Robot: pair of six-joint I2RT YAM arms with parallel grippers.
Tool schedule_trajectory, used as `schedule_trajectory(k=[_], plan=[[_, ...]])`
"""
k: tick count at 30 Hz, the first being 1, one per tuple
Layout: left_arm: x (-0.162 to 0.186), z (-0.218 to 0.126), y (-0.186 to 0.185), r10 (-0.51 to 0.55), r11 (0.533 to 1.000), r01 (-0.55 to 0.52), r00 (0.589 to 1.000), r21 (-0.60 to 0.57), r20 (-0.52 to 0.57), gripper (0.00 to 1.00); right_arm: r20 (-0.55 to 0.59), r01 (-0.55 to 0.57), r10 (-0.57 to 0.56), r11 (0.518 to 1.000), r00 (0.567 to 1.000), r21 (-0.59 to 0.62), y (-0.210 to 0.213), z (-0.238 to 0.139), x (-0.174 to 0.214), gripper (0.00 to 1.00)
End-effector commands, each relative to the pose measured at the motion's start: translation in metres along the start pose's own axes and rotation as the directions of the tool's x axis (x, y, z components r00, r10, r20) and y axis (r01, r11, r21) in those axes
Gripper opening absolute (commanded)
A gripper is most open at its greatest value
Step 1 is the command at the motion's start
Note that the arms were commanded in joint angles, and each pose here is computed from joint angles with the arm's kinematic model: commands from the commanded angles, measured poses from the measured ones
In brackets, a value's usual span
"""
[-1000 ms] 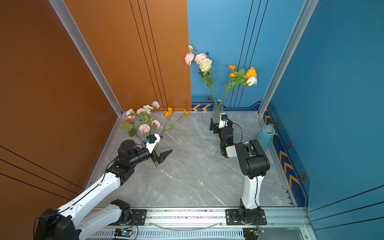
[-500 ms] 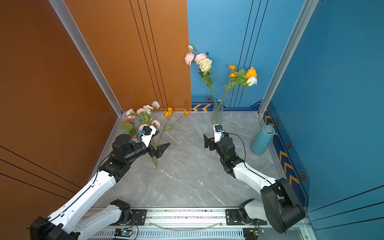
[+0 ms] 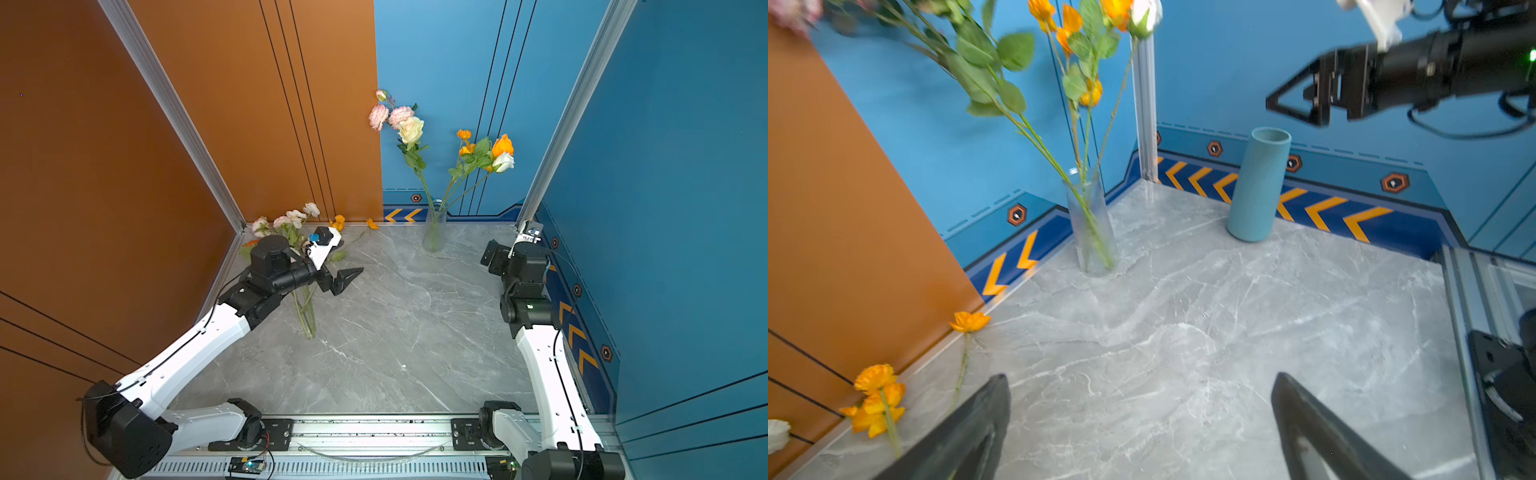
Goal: Arrange the flowers into the vase
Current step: 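Move the right gripper to the teal cylinder and close around it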
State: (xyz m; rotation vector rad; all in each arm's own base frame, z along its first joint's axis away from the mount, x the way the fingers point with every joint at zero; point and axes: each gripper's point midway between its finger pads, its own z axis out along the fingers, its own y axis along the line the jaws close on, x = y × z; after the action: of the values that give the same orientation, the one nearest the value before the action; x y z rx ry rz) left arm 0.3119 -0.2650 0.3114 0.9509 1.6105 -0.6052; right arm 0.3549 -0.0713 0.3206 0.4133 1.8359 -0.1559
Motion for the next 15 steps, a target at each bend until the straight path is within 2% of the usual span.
schedule_trajectory(k=[1,4,9,15], plan=[[0.033,0.001,-0.043,0.2,0.979,-0.198,0.976,0.04,-0.083,0.98,-0.095,0.013,0.002,0.987,0.995,0.16,-0.041,0.007,0.021,1.0],[0.042,0.005,-0.059,0.258,0.966,-0.252,0.959,0.065,-0.115,0.98,-0.131,-0.02,0.045,0.982,0.99,0.189,-0.061,0.023,0.031,1.0],[0.046,0.015,-0.067,0.217,0.972,-0.202,0.968,0.122,-0.127,0.98,-0.129,-0.047,0.075,0.978,0.989,0.205,-0.074,0.048,0.033,1.0],[0.051,0.017,-0.063,0.22,0.973,-0.207,0.965,0.101,-0.14,0.98,-0.168,-0.055,0.093,0.973,0.981,0.222,-0.085,0.075,0.043,1.0]])
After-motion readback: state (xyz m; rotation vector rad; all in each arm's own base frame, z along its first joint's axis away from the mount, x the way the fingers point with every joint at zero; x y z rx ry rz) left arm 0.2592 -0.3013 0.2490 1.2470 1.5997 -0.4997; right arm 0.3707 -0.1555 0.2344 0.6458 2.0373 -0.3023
